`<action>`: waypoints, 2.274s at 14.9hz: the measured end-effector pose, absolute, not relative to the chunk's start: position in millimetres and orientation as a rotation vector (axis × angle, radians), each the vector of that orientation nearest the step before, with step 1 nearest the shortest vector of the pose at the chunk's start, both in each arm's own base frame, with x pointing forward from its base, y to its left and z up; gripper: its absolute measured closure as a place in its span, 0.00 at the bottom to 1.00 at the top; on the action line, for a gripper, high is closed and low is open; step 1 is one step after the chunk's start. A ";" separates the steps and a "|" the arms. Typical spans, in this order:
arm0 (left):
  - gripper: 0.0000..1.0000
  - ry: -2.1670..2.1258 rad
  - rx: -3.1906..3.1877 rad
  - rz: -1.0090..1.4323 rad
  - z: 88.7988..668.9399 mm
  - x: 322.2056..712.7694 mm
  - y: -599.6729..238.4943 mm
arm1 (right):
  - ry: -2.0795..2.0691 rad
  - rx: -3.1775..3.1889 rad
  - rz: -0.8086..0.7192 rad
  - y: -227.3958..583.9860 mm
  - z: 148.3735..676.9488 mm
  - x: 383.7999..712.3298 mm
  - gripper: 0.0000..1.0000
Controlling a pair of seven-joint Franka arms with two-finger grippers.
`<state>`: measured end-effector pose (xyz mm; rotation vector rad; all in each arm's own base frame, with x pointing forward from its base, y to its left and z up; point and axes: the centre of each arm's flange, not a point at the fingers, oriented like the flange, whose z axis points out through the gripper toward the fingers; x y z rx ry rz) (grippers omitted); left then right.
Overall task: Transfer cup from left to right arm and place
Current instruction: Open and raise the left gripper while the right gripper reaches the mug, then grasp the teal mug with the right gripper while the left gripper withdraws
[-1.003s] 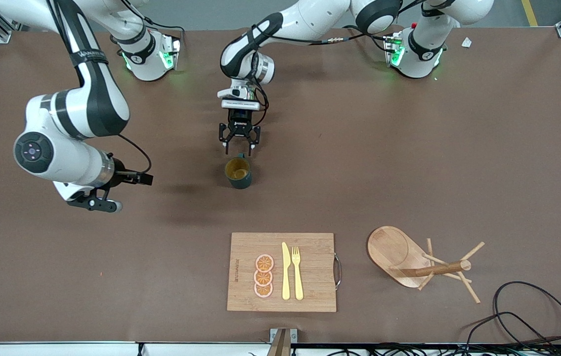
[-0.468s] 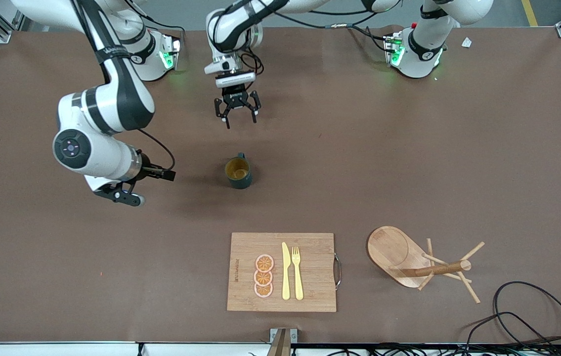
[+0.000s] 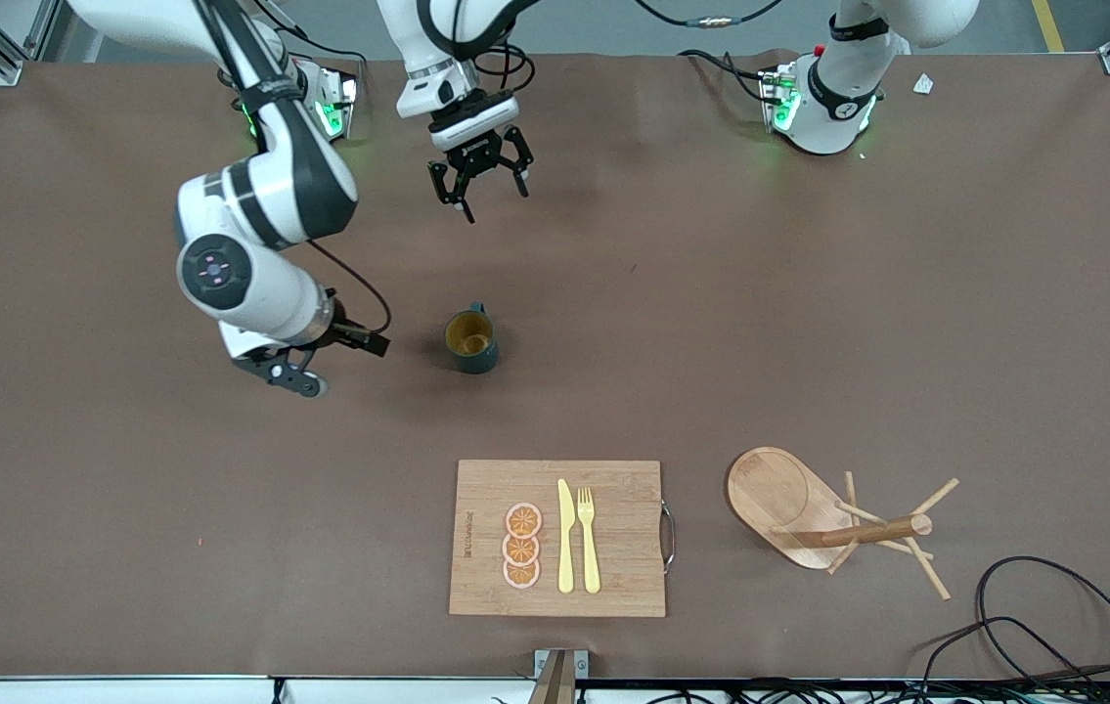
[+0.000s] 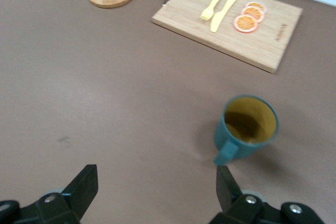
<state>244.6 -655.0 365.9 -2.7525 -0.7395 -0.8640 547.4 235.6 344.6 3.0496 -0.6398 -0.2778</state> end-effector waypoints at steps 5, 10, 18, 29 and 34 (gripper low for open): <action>0.00 -0.746 -2.799 -0.630 448.3 330.8 -597.0 | -0.567 3.081 -0.215 283.7 321.7 516.4 0.00; 0.00 -0.731 -2.803 -0.477 494.0 425.7 -513.9 | -0.305 3.168 -0.110 337.8 311.4 483.3 0.00; 0.00 -0.788 -2.862 -0.277 554.9 551.4 -338.7 | -0.078 3.187 -0.081 355.3 276.2 470.7 0.02; 0.00 -0.635 -2.894 -0.124 591.8 593.7 -181.3 | -0.051 3.181 -0.065 334.6 227.3 488.7 0.71; 0.00 -0.425 -2.971 -0.107 615.9 595.4 -133.5 | 0.111 3.191 -0.035 325.9 233.8 502.4 0.96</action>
